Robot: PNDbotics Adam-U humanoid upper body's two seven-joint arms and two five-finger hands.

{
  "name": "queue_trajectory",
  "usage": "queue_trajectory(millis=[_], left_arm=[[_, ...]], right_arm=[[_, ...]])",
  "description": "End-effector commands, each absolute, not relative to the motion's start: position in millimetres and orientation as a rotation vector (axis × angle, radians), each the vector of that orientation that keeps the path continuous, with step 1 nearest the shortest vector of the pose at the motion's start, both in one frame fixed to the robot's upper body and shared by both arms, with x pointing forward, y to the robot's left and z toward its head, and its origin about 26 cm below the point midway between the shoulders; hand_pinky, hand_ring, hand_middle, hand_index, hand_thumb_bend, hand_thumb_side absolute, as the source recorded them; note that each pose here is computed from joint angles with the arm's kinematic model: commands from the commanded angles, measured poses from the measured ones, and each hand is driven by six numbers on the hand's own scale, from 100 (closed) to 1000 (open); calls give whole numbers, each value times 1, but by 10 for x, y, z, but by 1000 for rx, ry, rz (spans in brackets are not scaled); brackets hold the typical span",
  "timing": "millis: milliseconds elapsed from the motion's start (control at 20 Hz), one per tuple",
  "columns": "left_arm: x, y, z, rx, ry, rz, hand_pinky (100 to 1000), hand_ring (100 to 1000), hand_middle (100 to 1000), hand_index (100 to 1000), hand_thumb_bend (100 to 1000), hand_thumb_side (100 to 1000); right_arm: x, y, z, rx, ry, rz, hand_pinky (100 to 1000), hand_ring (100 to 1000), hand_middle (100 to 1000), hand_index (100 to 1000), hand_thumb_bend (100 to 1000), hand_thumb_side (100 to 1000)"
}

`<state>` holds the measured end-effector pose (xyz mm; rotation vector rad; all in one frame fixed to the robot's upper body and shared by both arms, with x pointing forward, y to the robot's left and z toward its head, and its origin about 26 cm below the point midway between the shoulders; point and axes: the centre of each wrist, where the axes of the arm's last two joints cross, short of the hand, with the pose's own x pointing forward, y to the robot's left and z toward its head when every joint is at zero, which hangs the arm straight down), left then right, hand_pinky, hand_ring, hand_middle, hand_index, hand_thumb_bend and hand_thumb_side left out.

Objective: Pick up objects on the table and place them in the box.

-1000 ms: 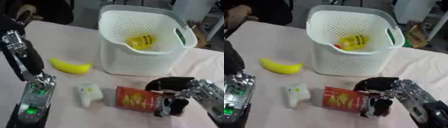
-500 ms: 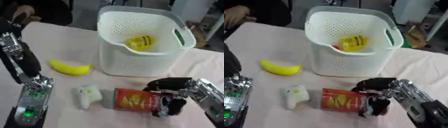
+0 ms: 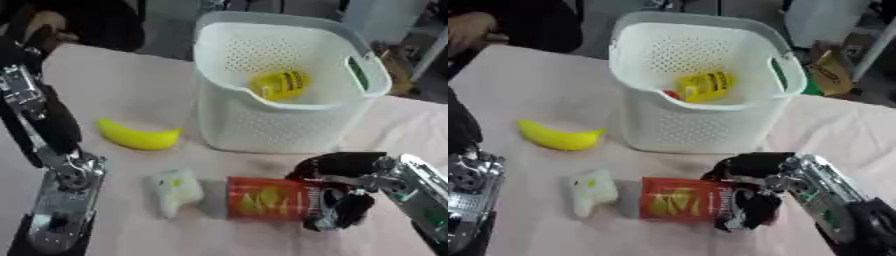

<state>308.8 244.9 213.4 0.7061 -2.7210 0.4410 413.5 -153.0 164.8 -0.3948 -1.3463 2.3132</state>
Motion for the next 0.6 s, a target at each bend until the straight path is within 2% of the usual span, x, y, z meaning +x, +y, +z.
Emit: queue_trajectory(millis=[50,200,600], left_arm=[[3074,2465,2218,718,-2754,437,784,836,889,951,100,1000],[3074,2467,2218,721,-2754,436,785,836,889,952,100,1000],[3074,2467,2222,722,-2753,434,785,836,889,950,100,1000]], right_arm=[[4131,-1616,1895,-380,-1241,2542,942,973,724,676,223,658],[4104,-1643,1992,-399,-1264,2541,938,973,715,646,177,675],[4042,-1687,2162,-428,-1312,2519,931,968,684,600,123,686]])
